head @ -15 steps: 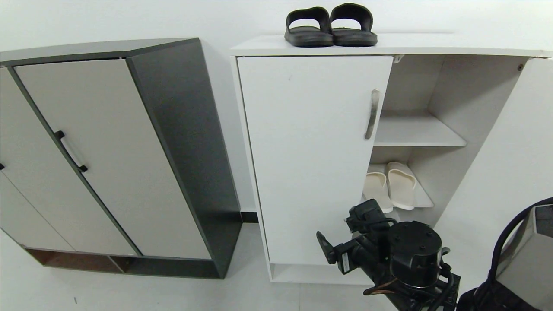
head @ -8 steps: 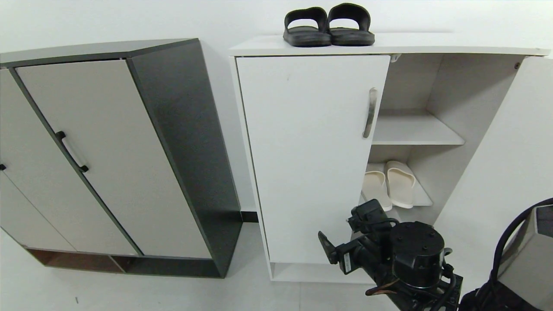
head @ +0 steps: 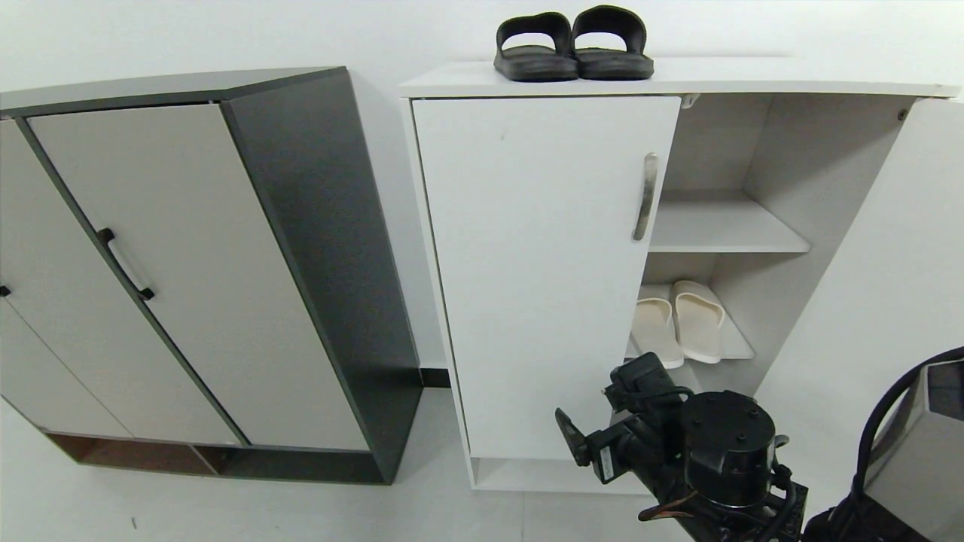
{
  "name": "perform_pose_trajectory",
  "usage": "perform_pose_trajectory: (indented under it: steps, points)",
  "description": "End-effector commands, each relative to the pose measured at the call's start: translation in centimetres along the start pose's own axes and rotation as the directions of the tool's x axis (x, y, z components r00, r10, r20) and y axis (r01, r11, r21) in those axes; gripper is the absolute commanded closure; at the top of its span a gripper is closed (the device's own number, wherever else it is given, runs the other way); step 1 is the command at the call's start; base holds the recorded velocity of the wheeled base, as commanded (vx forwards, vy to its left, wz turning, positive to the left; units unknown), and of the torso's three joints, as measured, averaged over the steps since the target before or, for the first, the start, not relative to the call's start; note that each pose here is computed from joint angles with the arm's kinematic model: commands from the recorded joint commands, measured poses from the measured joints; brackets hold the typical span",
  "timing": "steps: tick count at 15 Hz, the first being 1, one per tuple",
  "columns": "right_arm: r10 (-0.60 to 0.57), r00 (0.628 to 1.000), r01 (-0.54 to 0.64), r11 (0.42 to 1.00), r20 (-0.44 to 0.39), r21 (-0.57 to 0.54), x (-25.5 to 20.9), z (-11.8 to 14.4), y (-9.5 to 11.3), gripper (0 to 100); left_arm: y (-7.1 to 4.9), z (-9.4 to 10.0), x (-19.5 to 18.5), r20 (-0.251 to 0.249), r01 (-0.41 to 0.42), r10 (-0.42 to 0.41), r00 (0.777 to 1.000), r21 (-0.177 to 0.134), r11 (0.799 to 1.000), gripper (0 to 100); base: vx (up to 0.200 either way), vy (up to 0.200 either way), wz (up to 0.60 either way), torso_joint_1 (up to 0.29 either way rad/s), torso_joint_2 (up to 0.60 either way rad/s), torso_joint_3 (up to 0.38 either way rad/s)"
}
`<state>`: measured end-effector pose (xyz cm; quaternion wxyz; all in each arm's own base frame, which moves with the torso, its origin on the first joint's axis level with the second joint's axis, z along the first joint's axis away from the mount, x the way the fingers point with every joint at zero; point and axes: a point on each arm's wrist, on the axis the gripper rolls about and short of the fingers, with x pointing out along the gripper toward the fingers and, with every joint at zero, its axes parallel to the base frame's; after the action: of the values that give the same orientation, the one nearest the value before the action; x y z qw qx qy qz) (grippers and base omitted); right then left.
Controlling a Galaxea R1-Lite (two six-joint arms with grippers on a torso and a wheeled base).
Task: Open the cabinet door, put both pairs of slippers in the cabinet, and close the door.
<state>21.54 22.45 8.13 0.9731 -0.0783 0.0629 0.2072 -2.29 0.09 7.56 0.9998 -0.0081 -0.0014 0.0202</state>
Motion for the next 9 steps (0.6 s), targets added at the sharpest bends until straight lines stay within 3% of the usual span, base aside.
perform_pose_trajectory:
  steps: [1,5,9]
  points:
    - [0.0,1.0,0.0,1.0,-0.008,-0.006,0.11,-0.27,0.08,0,0.0,0.01,0.01,-0.001,-0.001,0.001,1.0,-0.001,1.0,100,0.0,0.0,0.0,0.0,0.0,0.0]
    - [-0.002,1.0,0.001,1.0,-0.017,-0.011,-0.03,-0.47,0.02,0,0.0,0.01,0.01,-0.001,-0.003,0.003,1.0,-0.001,1.0,100,0.0,0.0,0.0,0.002,-0.05,-0.048]
    - [-0.001,1.0,0.001,1.0,-0.022,-0.018,-0.12,-0.59,-0.01,0,0.0,0.01,0.01,-0.001,-0.003,0.003,1.0,-0.001,1.0,100,0.0,0.0,0.0,0.03,-0.28,-0.339]
